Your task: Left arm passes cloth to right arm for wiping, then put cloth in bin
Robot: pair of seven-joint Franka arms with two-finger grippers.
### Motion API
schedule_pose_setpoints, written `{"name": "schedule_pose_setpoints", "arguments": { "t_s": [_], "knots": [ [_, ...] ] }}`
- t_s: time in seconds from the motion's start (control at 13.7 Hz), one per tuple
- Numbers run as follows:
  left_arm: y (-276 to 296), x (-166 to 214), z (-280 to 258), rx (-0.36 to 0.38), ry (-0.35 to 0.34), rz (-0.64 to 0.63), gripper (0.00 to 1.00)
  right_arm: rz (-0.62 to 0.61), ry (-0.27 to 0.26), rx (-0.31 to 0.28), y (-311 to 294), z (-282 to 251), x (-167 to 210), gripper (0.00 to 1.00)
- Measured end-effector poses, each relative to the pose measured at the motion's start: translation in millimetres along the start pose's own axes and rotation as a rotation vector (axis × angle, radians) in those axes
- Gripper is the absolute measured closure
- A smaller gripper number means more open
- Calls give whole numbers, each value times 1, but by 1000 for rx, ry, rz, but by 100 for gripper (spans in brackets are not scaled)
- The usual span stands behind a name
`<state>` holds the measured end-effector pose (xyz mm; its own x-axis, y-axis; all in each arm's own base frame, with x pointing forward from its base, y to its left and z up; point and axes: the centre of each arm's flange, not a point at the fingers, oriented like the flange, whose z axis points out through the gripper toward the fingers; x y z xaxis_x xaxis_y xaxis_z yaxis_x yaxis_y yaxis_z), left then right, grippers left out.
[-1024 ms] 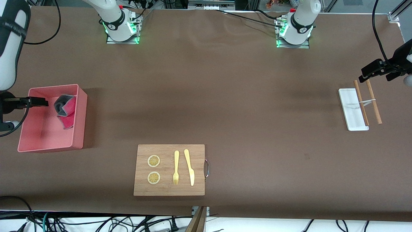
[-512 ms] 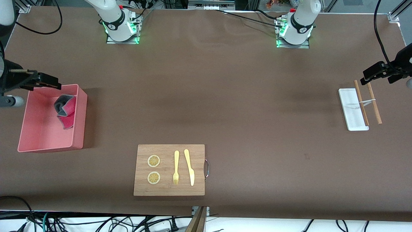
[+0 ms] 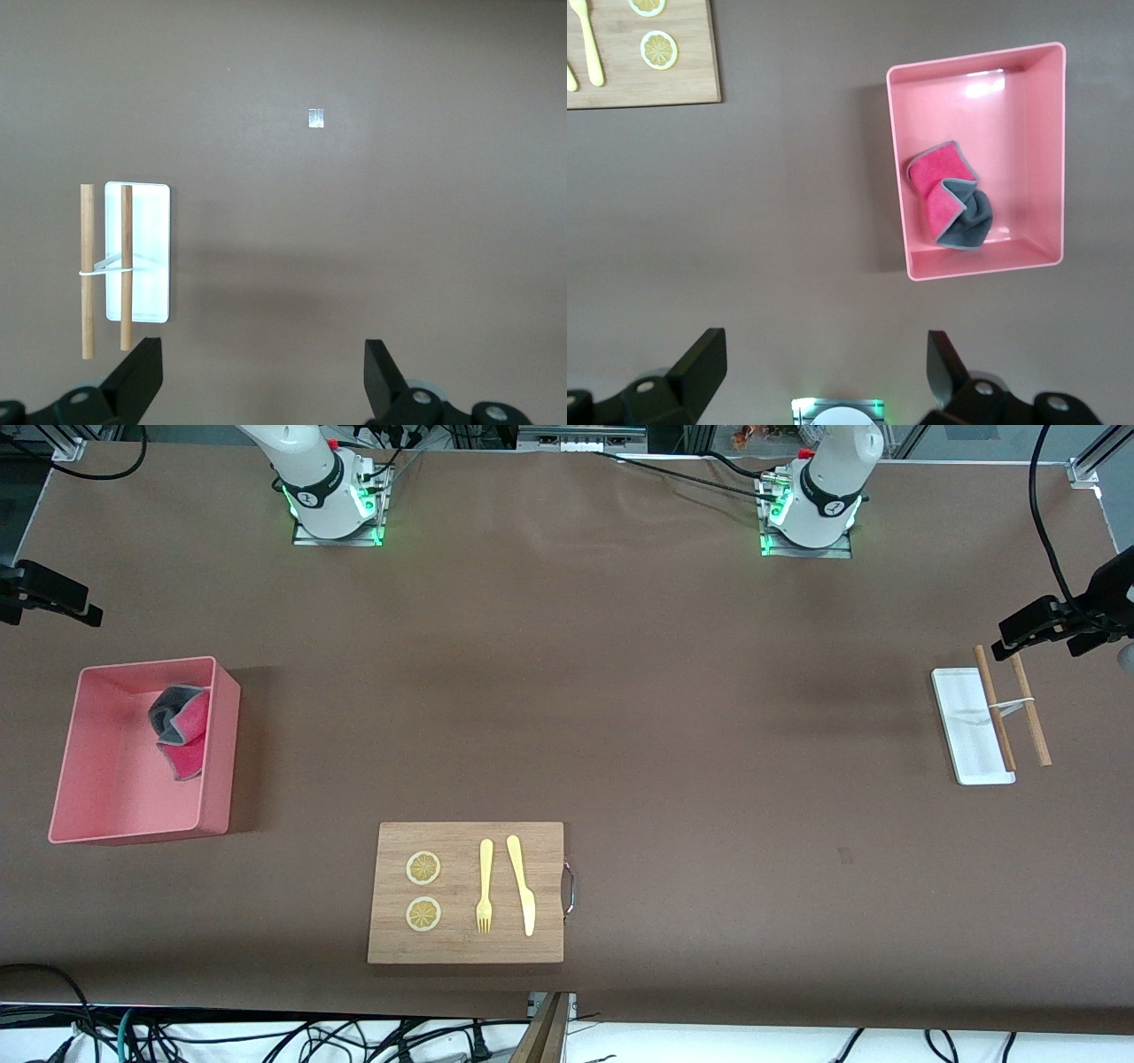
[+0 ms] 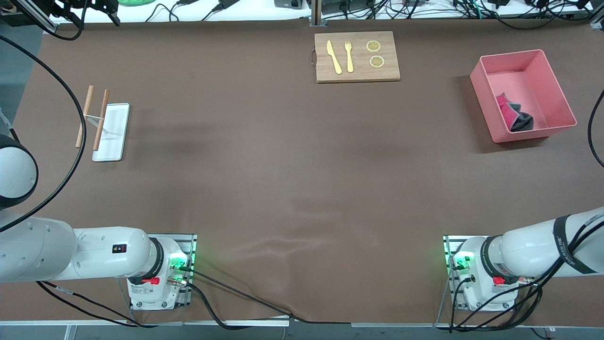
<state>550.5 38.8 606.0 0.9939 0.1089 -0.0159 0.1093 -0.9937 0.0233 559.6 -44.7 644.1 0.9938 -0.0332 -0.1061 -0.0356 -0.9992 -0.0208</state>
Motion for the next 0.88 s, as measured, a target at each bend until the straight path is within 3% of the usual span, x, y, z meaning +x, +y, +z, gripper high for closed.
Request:
{"name": "schedule_pose_setpoints", "arguments": {
  "t_s": [0.88],
  "knots": [
    [1, 3, 3, 0, -5, 2, 0, -22, -21, -71, -23, 9, 2, 0]
  ]
}}
